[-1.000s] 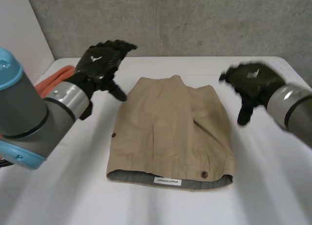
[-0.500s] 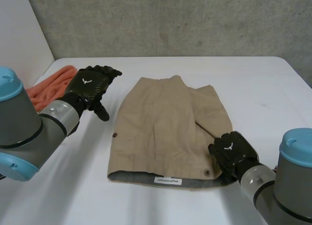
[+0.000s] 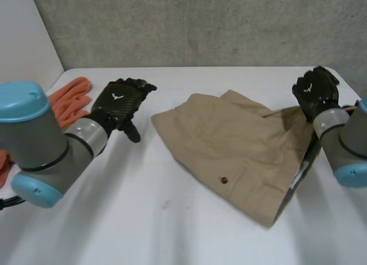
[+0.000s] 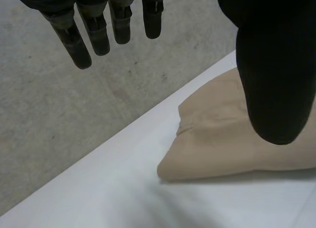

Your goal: Fold the laundry.

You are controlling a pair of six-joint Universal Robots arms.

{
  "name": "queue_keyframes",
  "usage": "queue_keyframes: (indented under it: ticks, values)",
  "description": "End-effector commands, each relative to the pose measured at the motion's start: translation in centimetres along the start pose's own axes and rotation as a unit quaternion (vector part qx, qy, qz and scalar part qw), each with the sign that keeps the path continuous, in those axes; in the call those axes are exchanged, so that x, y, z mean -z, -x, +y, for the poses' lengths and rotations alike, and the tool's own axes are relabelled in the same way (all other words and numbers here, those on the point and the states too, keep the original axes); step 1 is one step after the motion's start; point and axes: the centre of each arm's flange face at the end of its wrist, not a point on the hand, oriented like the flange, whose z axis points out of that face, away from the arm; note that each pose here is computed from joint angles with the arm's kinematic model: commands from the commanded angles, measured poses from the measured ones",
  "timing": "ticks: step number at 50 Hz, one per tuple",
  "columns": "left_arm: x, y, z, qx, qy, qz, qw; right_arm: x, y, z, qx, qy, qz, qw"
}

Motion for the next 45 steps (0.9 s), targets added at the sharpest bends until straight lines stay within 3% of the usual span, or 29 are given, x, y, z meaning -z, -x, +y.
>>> queue_keyframes:
  ticks: [1,7,12,20,32,36,45]
  values:
    - [-2.7,-1.6,0.6,-0.012,-0.015,0.025,1.000,-3.1,0.7,0.5,-0.021,-0.039,-0.010,0.999]
    - [-4.1,-3.6,2.5,-0.065,-0.010,0.049,0.997,-1.3,-0.4,0.9,-0.093,0.045,-0.037,0.994]
    - [-4.8,-4.5,4.4,-0.124,0.003,0.062,0.990,1.7,-3.4,-0.1,-0.180,0.116,-0.061,0.975]
    - [-5.5,-4.6,5.9,-0.150,0.013,0.067,0.986,6.7,-6.0,-2.6,-0.342,0.186,-0.134,0.911]
    - [-6.1,-5.4,6.5,-0.148,0.001,0.108,0.983,12.2,-3.4,-4.6,-0.505,0.201,-0.239,0.804]
    - [-6.3,-5.6,7.0,-0.145,0.009,0.116,0.983,12.9,-2.3,-4.4,-0.527,0.204,-0.235,0.791]
    - [-6.6,-5.9,7.7,-0.138,0.028,0.131,0.981,13.7,0.3,-4.4,-0.522,0.199,-0.233,0.796]
